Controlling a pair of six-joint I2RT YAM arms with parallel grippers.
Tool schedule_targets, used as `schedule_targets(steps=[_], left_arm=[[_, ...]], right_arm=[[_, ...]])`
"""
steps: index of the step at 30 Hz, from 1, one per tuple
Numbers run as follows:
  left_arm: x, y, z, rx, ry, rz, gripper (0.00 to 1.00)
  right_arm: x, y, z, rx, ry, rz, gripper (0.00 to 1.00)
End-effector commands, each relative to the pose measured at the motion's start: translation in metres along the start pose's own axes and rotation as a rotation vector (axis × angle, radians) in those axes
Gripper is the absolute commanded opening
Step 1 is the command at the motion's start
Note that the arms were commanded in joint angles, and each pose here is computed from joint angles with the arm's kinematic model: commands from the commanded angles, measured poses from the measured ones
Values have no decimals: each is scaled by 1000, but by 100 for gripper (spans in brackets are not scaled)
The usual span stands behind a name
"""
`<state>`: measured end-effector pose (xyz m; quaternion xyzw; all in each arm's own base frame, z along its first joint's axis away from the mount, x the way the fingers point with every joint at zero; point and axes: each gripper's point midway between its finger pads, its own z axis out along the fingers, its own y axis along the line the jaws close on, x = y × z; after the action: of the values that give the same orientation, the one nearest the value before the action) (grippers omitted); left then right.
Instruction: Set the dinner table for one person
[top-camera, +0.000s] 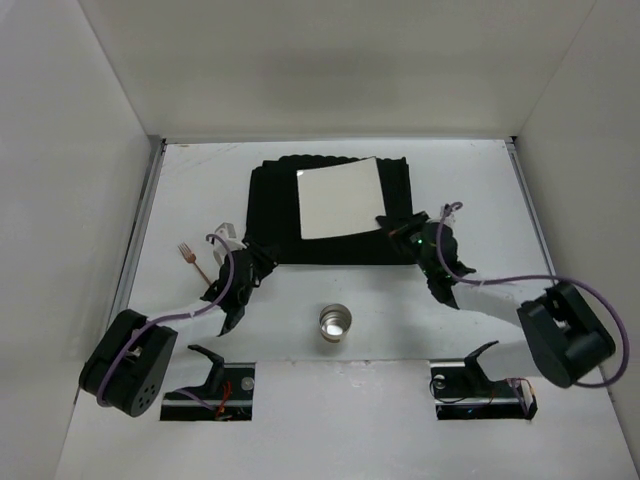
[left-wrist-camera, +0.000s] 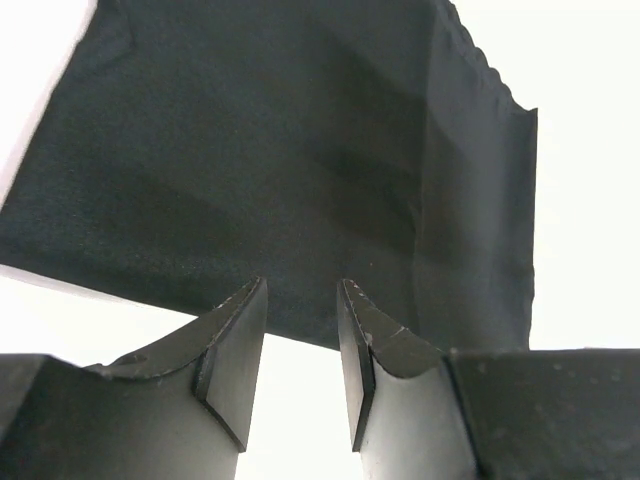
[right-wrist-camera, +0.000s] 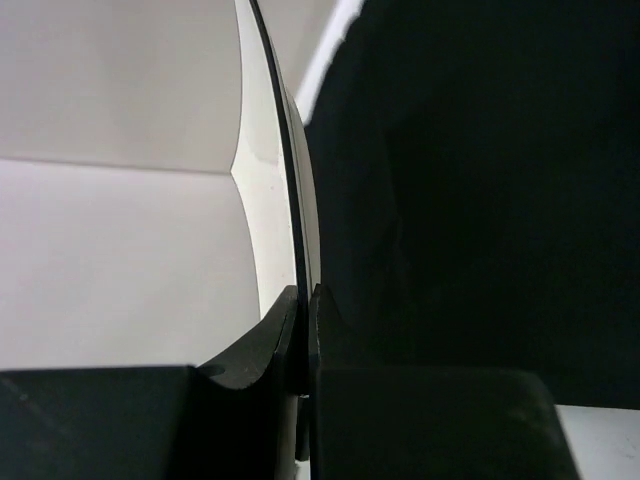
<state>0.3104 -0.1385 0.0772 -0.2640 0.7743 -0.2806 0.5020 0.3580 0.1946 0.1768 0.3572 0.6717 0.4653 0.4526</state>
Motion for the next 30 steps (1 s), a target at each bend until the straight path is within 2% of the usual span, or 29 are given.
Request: schedule_targets(steps=[1, 5, 13, 24, 30], left_arm=[[-17, -7, -3, 36, -63, -15, 31], [-20, -6, -5, 32, -75, -10, 31], [-20, -9, -7, 43, -74, -17, 31], [-18, -11, -7, 51, -67, -18, 31], [-17, -13, -8, 56, -63, -20, 32]], right_arm=[[-32, 113, 9, -346, -188, 165, 0], [-13, 106, 24, -351, -182, 215, 0], [-2, 84, 39, -333, -204, 251, 0], [29, 64, 70, -313, -108, 314, 0], [31, 43, 79, -263, -60, 325, 0]])
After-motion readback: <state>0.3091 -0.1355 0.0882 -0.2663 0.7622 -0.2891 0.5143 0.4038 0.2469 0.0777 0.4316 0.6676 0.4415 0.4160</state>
